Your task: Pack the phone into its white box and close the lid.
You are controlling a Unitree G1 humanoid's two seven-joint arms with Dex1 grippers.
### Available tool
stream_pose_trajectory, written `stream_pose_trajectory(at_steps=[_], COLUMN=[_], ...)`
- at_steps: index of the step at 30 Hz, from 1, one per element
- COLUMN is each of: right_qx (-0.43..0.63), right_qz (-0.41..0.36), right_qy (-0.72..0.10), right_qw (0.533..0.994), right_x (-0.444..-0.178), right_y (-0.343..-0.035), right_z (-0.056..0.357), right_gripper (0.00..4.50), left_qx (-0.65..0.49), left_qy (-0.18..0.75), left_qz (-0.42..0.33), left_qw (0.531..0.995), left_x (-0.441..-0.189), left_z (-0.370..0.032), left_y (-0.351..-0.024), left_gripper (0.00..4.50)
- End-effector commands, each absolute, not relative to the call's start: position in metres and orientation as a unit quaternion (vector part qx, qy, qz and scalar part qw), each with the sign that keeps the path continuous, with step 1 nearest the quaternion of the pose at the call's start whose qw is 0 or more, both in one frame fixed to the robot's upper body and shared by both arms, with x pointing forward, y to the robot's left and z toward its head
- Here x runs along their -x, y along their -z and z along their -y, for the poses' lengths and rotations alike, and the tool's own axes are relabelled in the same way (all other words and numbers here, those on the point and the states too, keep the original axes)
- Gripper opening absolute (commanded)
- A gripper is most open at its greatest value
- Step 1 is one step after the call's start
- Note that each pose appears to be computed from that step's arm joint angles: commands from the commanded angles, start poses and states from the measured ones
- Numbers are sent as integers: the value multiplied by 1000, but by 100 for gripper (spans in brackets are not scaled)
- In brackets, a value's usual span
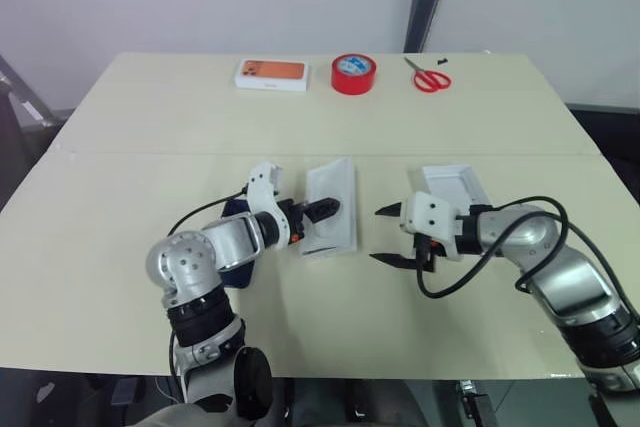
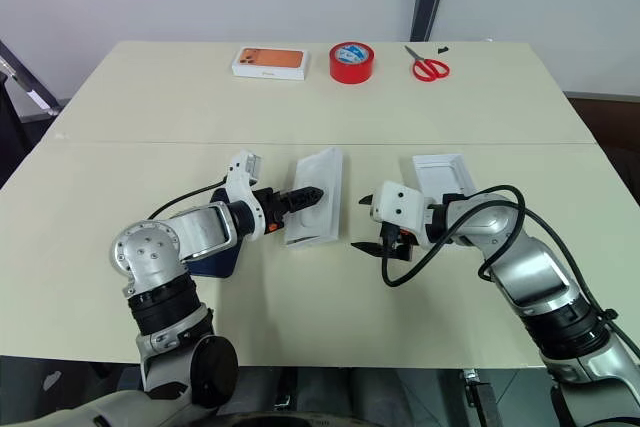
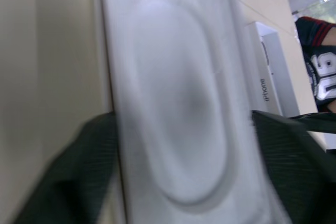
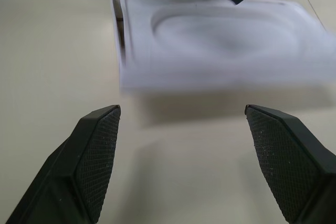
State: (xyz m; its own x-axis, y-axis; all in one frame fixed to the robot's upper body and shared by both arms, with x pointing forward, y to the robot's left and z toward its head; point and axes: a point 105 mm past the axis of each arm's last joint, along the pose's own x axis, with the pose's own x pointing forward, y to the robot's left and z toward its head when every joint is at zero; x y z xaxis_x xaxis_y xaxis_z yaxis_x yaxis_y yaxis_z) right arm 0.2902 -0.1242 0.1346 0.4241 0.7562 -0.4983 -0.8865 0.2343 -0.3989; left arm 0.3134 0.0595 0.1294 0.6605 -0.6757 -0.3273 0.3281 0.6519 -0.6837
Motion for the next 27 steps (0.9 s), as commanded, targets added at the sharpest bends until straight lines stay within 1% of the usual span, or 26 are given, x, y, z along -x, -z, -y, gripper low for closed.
stream_pose_trajectory(at_steps=[1, 4, 6, 8, 11, 13, 14, 16, 18, 20, 24, 27], right_qx=[301, 282, 273, 271, 249, 230, 227, 230, 241, 251, 260, 261], right_qz=[-77, -72, -72, -71, -59, -56, -64, -77, -87, -94, -98, -98], right_qy=[-504, -502, -499, -497, -488, -488, -469, -434, -403, -380, -370, -375], right_qw=[806, 815, 819, 821, 835, 840, 851, 867, 879, 885, 886, 884], right_x=[-301, -304, -306, -308, -314, -317, -325, -339, -352, -363, -374, -376], right_y=[-155, -162, -163, -163, -170, -171, -167, -158, -149, -143, -136, -133], right_z=[124, 122, 121, 121, 116, 109, 103, 97, 90, 83, 69, 59], right_gripper=[401, 401, 345, 264, 102, 2, 2, 2, 2, 2, 2, 2], left_qx=[286, 274, 272, 272, 253, 215, 161, 90, 22, -38, -75, -86], left_qy=[338, 342, 345, 352, 355, 339, 319, 312, 327, 358, 399, 413], left_qz=[-247, -241, -232, -221, -196, -186, -177, -147, -116, -104, -102, -96], left_qw=[862, 866, 868, 868, 878, 897, 917, 934, 938, 927, 908, 902], left_x=[-308, -308, -308, -308, -307, -307, -307, -305, -297, -286, -271, -266], left_z=[-60, -68, -73, -75, -86, -102, -117, -132, -145, -151, -159, -162], left_y=[-154, -157, -162, -168, -179, -178, -173, -171, -166, -156, -142, -139], left_gripper=[432, 432, 438, 438, 438, 438, 438, 438, 438, 438, 438, 438])
